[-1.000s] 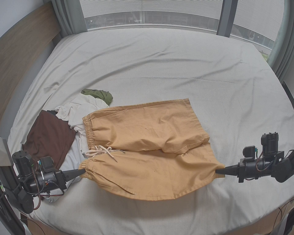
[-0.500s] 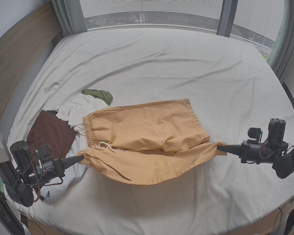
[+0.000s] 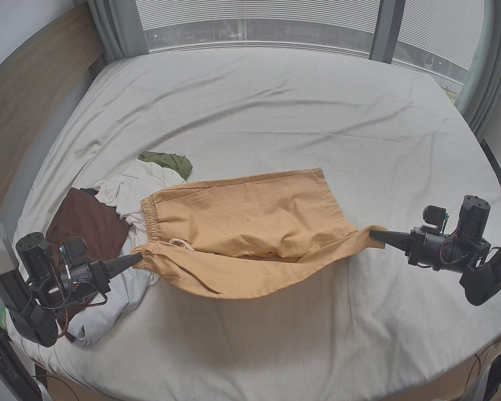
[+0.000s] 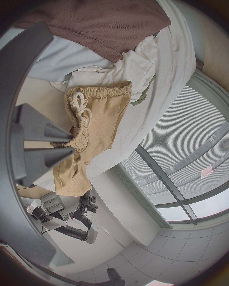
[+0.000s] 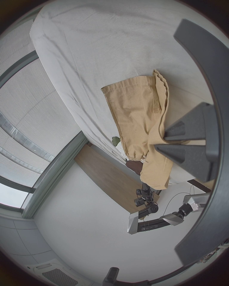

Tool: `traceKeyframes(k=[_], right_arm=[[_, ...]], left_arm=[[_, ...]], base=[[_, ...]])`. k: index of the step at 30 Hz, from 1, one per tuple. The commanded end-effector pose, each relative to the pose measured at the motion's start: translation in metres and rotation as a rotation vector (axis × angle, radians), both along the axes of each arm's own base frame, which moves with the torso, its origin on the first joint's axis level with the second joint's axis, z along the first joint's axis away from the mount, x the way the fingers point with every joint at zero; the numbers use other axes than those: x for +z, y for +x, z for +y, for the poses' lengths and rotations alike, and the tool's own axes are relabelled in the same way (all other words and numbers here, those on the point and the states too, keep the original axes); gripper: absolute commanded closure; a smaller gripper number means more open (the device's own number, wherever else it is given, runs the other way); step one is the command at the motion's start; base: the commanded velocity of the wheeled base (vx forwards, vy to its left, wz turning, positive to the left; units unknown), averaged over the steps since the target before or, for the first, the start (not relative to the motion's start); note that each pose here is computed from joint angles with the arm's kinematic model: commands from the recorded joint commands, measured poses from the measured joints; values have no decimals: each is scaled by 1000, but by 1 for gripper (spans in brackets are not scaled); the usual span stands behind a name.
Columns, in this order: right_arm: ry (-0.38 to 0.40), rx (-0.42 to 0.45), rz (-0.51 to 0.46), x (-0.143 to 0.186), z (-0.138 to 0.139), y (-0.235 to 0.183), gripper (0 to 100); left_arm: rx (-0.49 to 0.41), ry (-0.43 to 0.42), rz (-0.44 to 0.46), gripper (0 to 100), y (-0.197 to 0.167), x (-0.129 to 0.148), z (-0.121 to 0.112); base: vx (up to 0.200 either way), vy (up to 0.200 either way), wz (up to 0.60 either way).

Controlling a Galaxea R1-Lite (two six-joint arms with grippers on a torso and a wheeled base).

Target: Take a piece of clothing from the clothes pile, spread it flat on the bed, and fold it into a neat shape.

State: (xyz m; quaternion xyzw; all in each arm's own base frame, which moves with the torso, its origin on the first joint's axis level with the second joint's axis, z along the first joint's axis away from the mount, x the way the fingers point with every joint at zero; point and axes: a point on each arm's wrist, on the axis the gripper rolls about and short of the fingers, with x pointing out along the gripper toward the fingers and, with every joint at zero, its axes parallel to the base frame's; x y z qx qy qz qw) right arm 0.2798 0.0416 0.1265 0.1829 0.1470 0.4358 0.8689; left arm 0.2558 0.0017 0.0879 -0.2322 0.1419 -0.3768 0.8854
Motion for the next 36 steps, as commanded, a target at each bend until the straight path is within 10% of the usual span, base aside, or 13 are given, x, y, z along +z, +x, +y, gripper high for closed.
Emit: traceKeyframes(k=[1, 36], right_arm=[[18, -1, 16, -1, 2, 5, 100], [144, -45, -66, 44, 25, 58, 100]], left_arm=[[2, 1, -12, 100, 4, 1, -1], [223, -35, -19, 100, 40, 2, -15]], base=[[0, 0, 0], [0, 0, 0]])
